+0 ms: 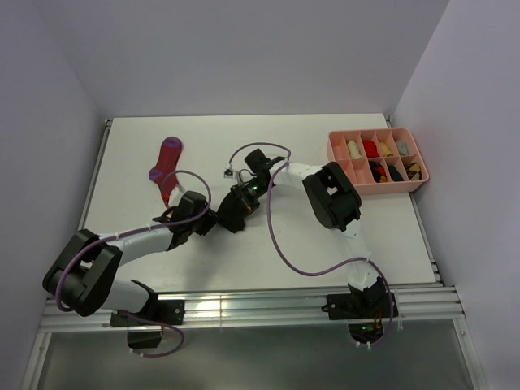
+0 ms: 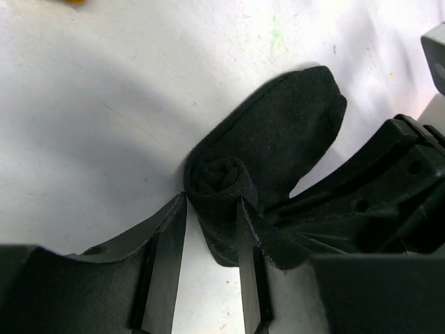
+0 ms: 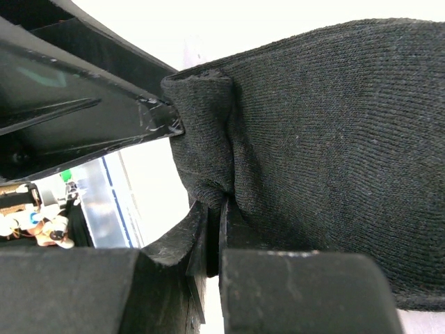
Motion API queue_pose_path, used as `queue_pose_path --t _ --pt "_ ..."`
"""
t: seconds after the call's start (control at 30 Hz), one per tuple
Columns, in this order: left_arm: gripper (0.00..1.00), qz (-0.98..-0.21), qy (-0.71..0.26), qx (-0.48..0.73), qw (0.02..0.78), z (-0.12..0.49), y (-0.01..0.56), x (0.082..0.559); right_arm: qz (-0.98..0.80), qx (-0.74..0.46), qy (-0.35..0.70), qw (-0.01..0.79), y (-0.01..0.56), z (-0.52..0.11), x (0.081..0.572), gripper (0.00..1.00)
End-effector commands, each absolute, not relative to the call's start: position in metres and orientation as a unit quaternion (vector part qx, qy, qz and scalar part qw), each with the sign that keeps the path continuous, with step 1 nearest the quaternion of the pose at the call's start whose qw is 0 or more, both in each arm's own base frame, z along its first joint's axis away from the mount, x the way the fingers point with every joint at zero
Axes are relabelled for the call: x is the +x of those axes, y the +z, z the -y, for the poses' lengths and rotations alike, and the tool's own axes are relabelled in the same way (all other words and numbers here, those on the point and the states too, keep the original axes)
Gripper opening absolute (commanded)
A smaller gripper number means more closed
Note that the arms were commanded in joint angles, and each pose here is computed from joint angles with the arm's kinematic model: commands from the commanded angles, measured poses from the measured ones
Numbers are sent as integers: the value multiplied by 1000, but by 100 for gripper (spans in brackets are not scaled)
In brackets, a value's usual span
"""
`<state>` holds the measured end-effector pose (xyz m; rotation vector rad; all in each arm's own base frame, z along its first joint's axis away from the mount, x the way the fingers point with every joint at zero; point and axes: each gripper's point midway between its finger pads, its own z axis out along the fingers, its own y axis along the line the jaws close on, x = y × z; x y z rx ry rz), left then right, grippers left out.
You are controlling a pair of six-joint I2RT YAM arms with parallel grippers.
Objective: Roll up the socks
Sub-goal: Roll the sock at the center of the board.
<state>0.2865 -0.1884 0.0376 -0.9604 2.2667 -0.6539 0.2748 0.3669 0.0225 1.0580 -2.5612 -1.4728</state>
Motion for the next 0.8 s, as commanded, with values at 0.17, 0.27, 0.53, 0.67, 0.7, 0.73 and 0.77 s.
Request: queue_pose_path --t 0.17,0.27,0.53,0.67,0.7,0.73,0.77 --pt "39 -855 -208 -375 291 180 14 288 844 360 -393 -48 0 -359 290 0" --pt "36 -864 -188 -370 284 180 7 289 845 364 -385 -67 4 -358 290 4" --pt "15 -894 -128 -343 259 176 -10 289 846 359 -335 -208 35 -347 304 39" --pt "13 -906 -117 -322 248 178 -14 288 834 350 -282 -321 63 -330 314 54" --pt "13 -909 -114 -318 245 180 -12 289 819 344 -271 -371 79 -327 318 56" --pt "13 -910 -111 -315 244 179 -12 290 814 342 -258 -392 83 -325 318 57" --pt "13 -914 -107 -307 243 180 -13 291 810 338 -223 -424 87 -321 320 64"
